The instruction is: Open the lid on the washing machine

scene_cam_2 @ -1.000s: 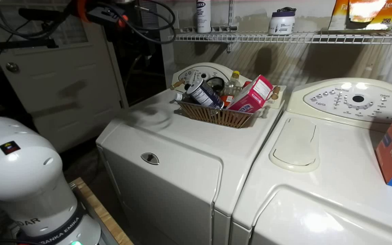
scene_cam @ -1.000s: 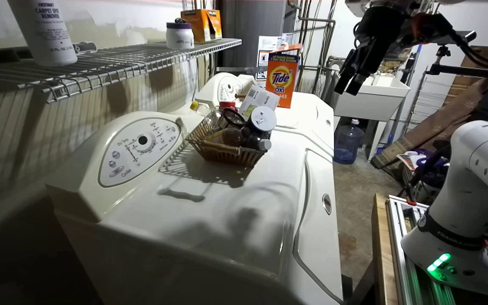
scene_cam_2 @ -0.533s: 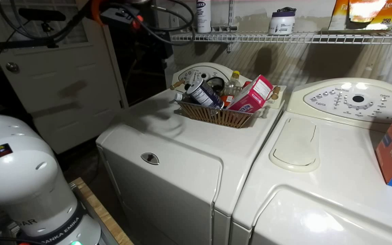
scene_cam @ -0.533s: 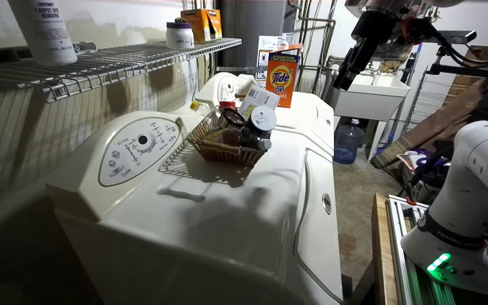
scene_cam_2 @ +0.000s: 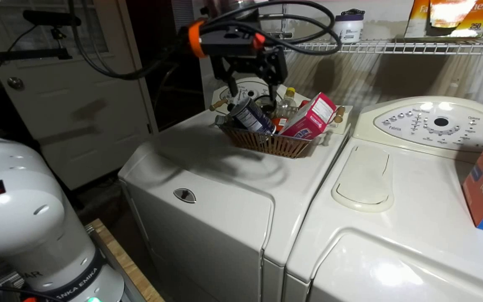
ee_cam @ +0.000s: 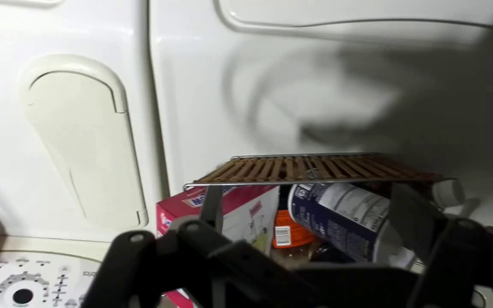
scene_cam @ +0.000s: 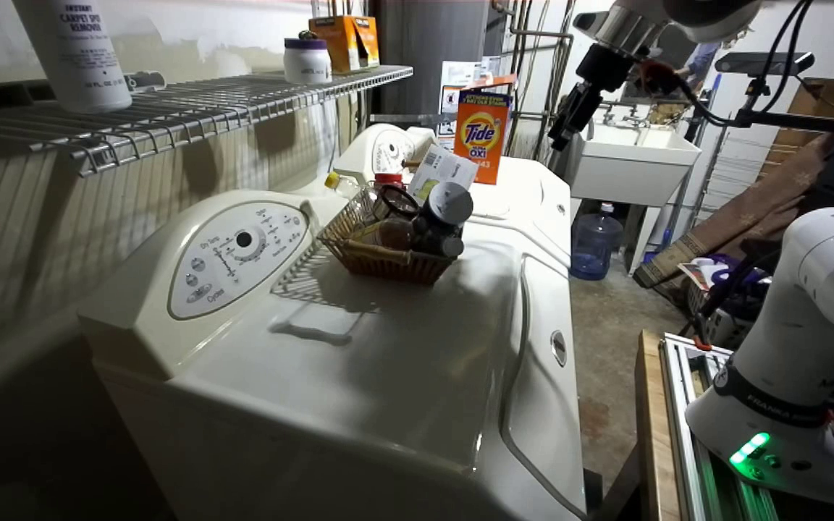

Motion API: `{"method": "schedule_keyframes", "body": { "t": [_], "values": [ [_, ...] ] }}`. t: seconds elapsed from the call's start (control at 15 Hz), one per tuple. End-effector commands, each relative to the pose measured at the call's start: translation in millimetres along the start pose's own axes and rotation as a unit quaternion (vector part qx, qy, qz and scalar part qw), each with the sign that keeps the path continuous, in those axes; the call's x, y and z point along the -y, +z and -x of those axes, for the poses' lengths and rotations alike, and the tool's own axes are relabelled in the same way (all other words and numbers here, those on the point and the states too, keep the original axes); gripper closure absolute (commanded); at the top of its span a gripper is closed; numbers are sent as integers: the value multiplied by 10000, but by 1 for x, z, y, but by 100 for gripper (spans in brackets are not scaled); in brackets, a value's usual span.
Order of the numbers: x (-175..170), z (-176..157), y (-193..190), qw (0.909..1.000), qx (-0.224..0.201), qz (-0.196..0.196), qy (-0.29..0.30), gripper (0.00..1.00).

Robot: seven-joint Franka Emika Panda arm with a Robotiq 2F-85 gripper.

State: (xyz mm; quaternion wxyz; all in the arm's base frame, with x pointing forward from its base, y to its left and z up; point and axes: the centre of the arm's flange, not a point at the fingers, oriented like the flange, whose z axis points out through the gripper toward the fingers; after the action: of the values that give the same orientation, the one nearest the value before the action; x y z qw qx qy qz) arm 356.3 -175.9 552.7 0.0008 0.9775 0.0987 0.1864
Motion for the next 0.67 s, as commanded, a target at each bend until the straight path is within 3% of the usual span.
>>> {"method": "schedule_keyframes", "body": {
  "t": [0.0,0.13,0.2,0.33,0.6],
  "values": [
    [-58,-15,30,9983,264,505,-148,0],
    [-89,-4,44,9961,564,650,176,0],
    [-54,3,32,9987,270,426,52,0],
    [-77,10,44,9974,468,503,229,0],
    [-86,2,50,9964,526,532,393,0]
  ]
}}
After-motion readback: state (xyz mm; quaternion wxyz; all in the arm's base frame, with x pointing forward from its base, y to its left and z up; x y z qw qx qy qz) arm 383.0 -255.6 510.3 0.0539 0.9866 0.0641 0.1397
